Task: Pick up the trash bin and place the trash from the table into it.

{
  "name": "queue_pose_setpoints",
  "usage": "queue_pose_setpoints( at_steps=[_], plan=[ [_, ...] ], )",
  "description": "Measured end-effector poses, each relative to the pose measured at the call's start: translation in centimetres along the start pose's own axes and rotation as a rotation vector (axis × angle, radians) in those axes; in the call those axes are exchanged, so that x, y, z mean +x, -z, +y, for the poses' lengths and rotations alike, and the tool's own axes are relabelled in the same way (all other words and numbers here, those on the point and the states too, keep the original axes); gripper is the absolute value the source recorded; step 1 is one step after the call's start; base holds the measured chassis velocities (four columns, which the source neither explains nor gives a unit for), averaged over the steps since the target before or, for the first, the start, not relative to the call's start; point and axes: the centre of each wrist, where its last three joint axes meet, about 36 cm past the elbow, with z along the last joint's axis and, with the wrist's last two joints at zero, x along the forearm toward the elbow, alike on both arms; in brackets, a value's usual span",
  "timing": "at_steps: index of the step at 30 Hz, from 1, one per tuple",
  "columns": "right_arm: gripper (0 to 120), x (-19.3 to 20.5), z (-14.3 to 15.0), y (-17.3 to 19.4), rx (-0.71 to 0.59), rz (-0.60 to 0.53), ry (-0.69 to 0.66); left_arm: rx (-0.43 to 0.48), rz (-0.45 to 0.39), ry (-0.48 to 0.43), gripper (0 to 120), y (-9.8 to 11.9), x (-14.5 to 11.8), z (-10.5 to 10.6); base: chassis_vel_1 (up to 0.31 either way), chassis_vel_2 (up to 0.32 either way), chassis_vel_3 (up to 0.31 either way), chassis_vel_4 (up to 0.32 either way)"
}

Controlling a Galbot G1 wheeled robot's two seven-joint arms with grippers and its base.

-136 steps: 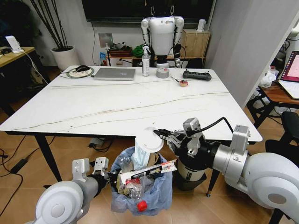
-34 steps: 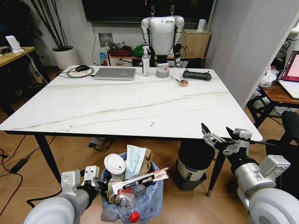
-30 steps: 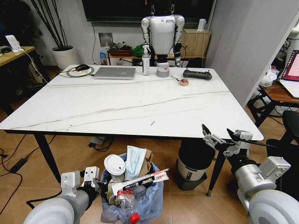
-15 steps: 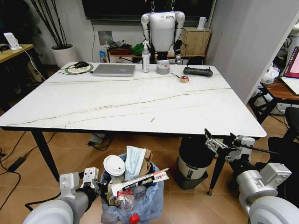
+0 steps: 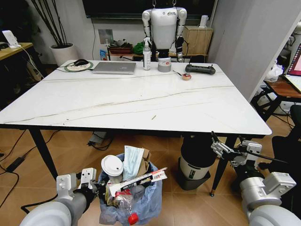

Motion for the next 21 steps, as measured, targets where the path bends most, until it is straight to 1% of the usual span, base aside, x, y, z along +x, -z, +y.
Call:
queue_pose_setpoints(
  at_steps=[8, 21],
  plan=[
    [100, 0.0, 0.6, -1.2, 0.006, 0.017, -0.003, 0.001, -0.031, 0.009, 0, 0.9, 0.2, 0.4, 0.0, 0.0, 0.0, 0.0],
    [100, 0.5, 0.9, -1.7, 0.035, 0.016, -0.027, 0.019, -0.022, 0.007, 0, 0.7, -0.5, 0.8, 0.0, 0.0, 0.0, 0.0]
  ],
)
